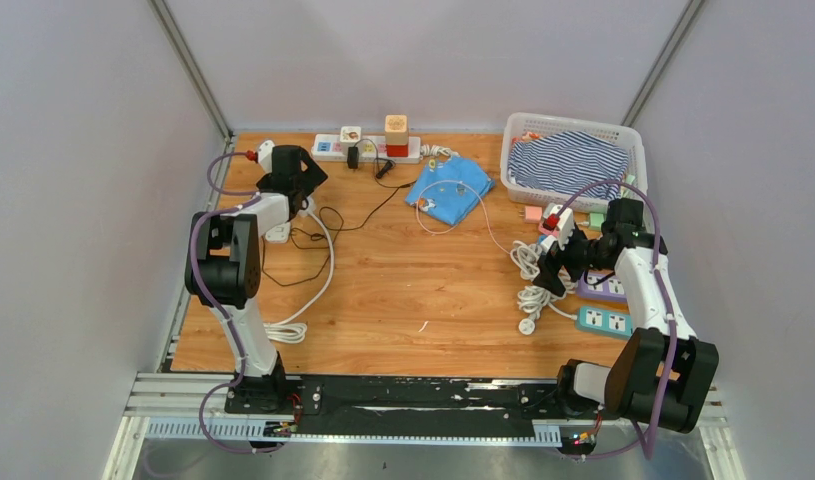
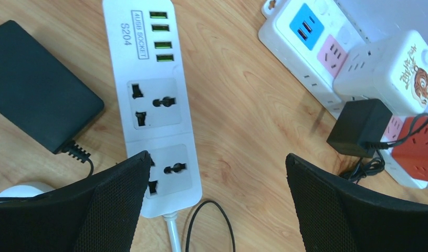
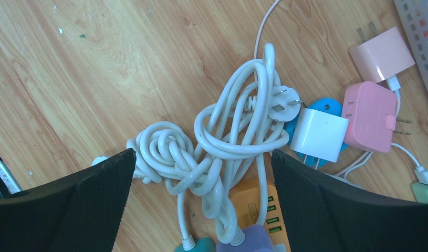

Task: Pull the plug off the socket
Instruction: Move the socket to the center of the board.

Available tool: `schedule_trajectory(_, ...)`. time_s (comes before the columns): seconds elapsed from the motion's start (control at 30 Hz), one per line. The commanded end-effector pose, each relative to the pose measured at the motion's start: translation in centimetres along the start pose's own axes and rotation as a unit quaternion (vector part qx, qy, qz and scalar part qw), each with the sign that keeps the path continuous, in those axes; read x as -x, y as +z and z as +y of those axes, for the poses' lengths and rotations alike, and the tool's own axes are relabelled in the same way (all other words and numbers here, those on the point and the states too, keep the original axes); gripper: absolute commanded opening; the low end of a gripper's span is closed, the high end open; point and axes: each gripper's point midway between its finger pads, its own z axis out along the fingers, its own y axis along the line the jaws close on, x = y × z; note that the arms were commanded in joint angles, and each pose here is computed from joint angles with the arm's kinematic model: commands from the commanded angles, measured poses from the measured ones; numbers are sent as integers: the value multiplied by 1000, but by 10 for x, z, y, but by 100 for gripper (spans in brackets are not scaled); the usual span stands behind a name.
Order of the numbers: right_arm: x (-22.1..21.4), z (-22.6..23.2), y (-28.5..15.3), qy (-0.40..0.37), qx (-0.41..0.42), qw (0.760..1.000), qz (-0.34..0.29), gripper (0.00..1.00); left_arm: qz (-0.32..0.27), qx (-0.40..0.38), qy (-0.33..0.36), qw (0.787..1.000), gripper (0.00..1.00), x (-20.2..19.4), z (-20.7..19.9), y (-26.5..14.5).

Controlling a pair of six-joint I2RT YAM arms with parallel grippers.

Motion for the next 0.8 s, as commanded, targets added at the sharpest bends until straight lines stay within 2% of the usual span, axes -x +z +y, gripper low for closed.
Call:
schedule_trajectory(0.0, -1, 9, -1, 6, 10, 1000, -11, 100, 11, -35, 22, 999, 100, 2, -16, -7)
schedule_trajectory(0.5, 0, 9, -1, 3, 9, 1000, -12, 100, 51, -120, 86, 988, 100, -11, -48, -16)
schedule_trajectory(0.77, 1, 9, -2, 2, 9, 1000, -13, 100, 92, -212, 135, 964, 100, -26, -75, -26)
